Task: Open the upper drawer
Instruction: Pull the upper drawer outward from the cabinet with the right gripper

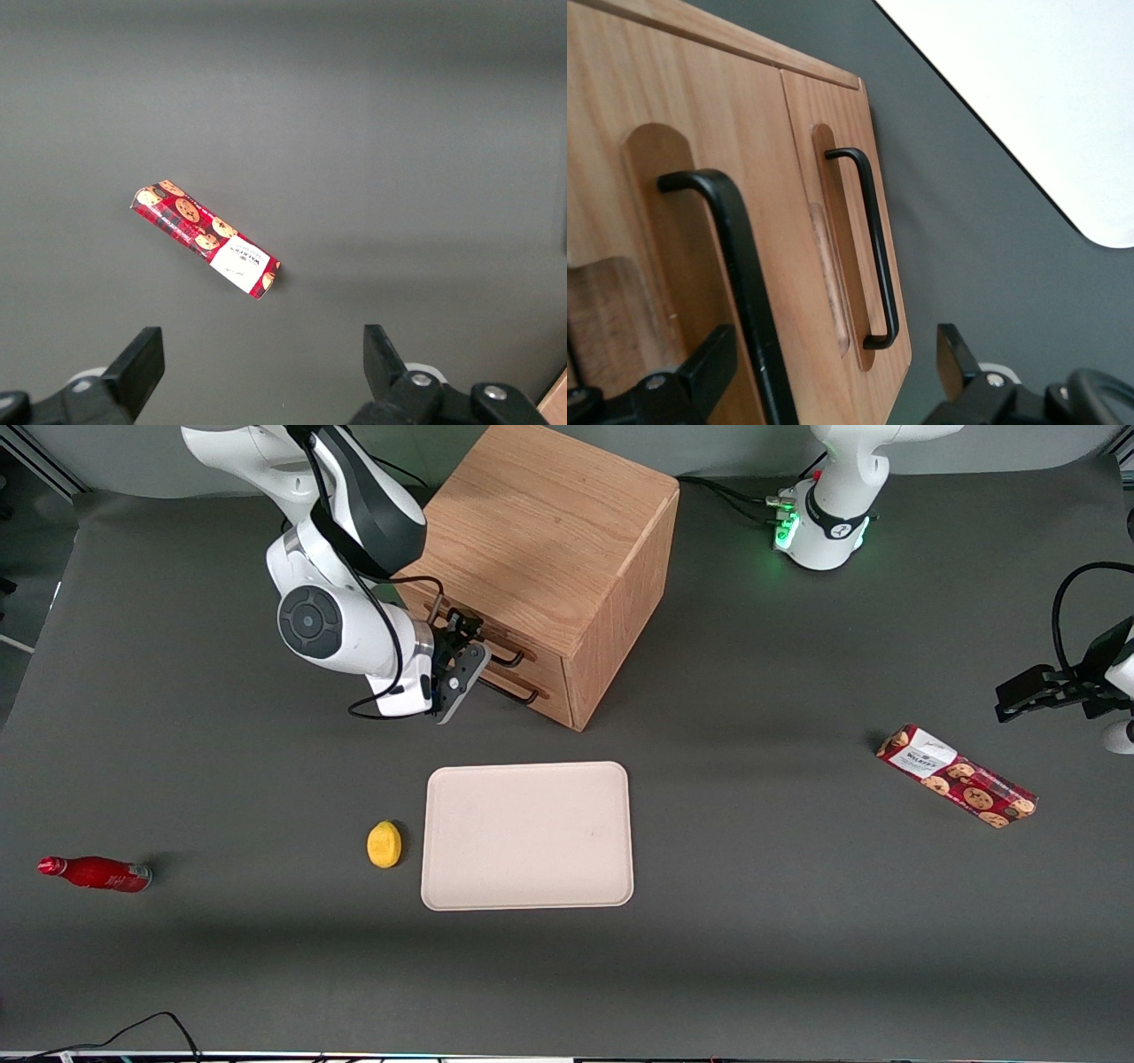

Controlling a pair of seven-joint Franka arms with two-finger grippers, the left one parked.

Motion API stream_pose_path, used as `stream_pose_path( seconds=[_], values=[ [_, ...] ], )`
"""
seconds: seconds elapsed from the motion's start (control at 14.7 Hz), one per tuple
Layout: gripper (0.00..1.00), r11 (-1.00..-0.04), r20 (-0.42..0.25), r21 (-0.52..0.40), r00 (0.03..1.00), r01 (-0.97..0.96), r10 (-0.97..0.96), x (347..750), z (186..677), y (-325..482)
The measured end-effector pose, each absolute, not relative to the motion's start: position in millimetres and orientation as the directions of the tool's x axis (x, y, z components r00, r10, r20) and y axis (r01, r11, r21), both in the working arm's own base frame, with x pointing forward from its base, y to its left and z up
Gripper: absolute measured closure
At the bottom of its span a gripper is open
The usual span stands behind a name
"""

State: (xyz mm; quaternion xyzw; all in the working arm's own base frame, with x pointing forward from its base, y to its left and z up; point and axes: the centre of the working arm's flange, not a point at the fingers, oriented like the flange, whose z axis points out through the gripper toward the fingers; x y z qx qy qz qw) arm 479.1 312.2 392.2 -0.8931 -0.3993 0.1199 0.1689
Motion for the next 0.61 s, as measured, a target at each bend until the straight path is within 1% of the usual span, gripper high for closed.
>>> stream_pose_path(
  seconds=[0.41, 0.61],
  values=[
    [0.0, -0.627, -0.088, -0.381, 0.648, 0.68, 0.756, 481.8, 384.9, 309.1],
    [0.0, -0.637, -0.083, -0.353, 0.655, 0.685, 0.751, 493.7, 382.6, 300.1]
  ],
)
